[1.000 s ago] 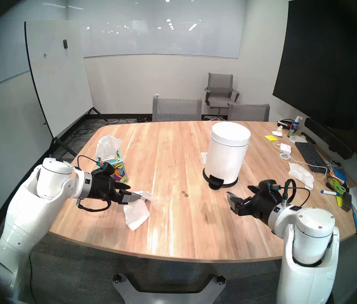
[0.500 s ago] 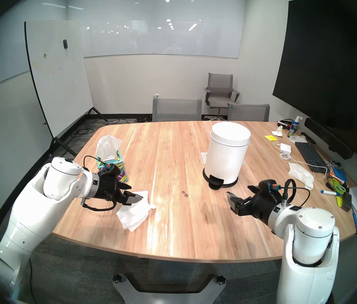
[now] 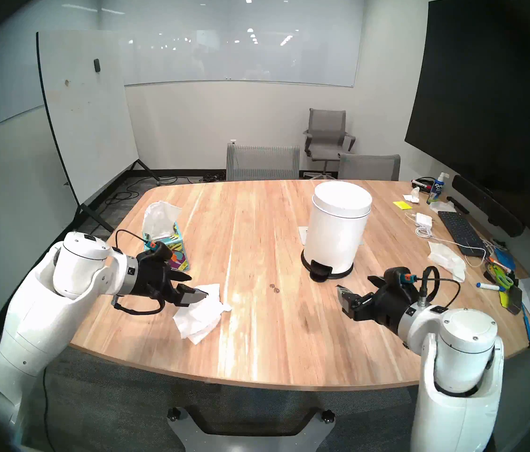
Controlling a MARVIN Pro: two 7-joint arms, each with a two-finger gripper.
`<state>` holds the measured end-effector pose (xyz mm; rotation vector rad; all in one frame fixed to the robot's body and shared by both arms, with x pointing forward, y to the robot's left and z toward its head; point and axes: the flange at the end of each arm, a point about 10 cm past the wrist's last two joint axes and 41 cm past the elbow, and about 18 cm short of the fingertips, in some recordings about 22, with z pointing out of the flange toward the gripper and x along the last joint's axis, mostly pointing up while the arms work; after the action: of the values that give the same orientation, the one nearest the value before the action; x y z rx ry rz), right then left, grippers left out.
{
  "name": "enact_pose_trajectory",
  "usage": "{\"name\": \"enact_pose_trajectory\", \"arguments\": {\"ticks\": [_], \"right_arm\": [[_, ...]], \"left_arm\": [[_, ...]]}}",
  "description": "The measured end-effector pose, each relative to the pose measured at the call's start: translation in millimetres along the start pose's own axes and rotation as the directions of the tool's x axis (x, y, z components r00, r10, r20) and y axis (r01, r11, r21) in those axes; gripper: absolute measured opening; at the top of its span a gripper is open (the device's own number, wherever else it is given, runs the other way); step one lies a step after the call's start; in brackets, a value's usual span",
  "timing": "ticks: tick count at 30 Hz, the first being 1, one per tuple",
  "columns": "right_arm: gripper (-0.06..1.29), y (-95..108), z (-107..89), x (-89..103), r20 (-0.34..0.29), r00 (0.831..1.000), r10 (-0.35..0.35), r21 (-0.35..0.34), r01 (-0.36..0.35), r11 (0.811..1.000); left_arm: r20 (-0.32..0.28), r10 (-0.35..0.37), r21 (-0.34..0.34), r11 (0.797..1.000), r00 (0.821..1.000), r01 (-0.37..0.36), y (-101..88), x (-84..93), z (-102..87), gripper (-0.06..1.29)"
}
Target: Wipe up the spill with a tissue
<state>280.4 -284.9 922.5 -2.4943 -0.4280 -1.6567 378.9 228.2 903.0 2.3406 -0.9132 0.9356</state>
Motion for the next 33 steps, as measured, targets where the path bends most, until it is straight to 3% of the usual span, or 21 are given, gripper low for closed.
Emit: {"name": "enact_pose_trajectory", "arguments": {"ticks": [10,18,24,33], "right_arm": [[1.23,0,0.0,0.0,0.0,1.0,0.0,0.0,0.0,1.0],[1.23,0,0.0,0.0,0.0,1.0,0.0,0.0,0.0,1.0],[1.23,0,0.0,0.0,0.0,1.0,0.0,0.0,0.0,1.0],[1.23,0,0.0,0.0,0.0,1.0,0.0,0.0,0.0,1.0]], "left_arm": [[0.052,-0.003,0.023,1.0,0.999,0.002,1.9,-19.8,8.2,1.21],[0.088,-0.007,0.056,0.998,0.996,0.002,-2.5,-36.3,35.0,1.21],[0.091,-0.008,0.073,0.997,0.996,0.001,-6.2,-39.5,47.9,1.21],[0.069,0.003,0.089,0.996,0.998,-0.009,-7.7,-34.2,53.0,1.21]]}}
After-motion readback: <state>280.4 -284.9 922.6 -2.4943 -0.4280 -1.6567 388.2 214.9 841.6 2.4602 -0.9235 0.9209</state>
